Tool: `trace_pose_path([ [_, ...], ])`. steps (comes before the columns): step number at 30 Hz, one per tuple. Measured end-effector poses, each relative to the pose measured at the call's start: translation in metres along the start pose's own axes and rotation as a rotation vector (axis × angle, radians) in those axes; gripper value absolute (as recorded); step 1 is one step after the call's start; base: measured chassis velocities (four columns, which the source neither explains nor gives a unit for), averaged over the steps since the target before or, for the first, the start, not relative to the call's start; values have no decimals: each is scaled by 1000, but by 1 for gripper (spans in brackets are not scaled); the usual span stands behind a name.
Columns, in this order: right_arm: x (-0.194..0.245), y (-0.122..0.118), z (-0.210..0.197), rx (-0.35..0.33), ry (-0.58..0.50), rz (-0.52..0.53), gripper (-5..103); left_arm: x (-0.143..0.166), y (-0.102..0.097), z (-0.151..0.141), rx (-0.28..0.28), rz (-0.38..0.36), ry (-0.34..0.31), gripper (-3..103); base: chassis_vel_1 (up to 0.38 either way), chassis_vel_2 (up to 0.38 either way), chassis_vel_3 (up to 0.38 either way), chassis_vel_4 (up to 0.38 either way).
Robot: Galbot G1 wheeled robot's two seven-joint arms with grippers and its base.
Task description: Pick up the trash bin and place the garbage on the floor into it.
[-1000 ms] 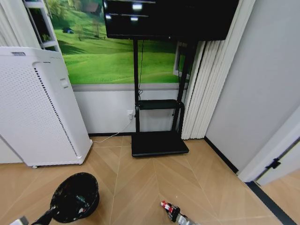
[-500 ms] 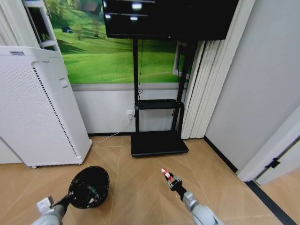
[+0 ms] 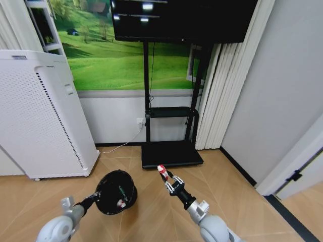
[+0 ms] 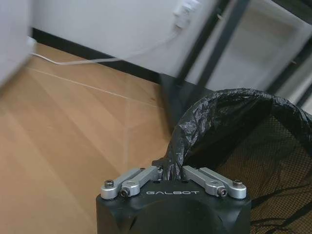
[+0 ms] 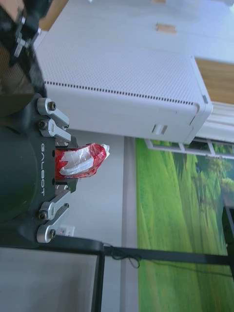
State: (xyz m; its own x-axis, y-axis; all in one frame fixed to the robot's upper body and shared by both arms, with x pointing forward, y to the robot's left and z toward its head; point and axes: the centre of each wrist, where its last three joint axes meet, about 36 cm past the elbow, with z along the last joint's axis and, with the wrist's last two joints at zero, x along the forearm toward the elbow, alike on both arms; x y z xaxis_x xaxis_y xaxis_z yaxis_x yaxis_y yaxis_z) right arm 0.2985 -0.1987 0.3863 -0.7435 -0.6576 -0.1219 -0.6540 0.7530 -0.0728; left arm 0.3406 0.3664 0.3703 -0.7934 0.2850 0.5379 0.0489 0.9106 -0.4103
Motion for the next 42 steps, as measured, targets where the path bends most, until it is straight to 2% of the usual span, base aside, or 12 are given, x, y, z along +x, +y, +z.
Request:
trace_pose_path([
  [8,5,5,12,56,-31,-106,30,-74,-47,4,-22,155,84,3,0,0,0,0],
  [15,18,8,43,88,43,-115,30,-117,-114,28,22,321,131,3,0,0,0,0],
  [19,20,7,53,92,65,-103,27,-117,-124,31,27,343,134,3,0,0,0,0],
  [24,20,6,59,94,79,-75,42,-112,-120,33,29,333,138,3,0,0,0,0],
  [31,18,4,55,94,72,-51,70,-107,-114,37,59,255,120,3,0,0,0,0],
  [32,16,3,51,103,63,-28,76,-104,-114,34,64,208,107,3,0,0,0,0],
  [34,7,-11,27,173,45,79,86,-87,-115,21,82,73,73,3,0,0,0,0],
  [35,7,-11,27,173,45,79,86,-87,-115,21,82,73,73,3,0,0,0,0],
  [38,1,-46,2,218,57,307,96,-36,-100,1,72,-52,51,3,0,0,0,0],
  [39,1,-46,2,218,57,307,96,-36,-100,1,72,-52,51,3,0,0,0,0],
  [41,14,-86,0,264,100,476,100,10,-89,-27,88,-171,73,3,0,0,0,0],
  [42,14,-86,0,264,100,476,100,10,-89,-27,88,-171,73,3,0,0,0,0],
])
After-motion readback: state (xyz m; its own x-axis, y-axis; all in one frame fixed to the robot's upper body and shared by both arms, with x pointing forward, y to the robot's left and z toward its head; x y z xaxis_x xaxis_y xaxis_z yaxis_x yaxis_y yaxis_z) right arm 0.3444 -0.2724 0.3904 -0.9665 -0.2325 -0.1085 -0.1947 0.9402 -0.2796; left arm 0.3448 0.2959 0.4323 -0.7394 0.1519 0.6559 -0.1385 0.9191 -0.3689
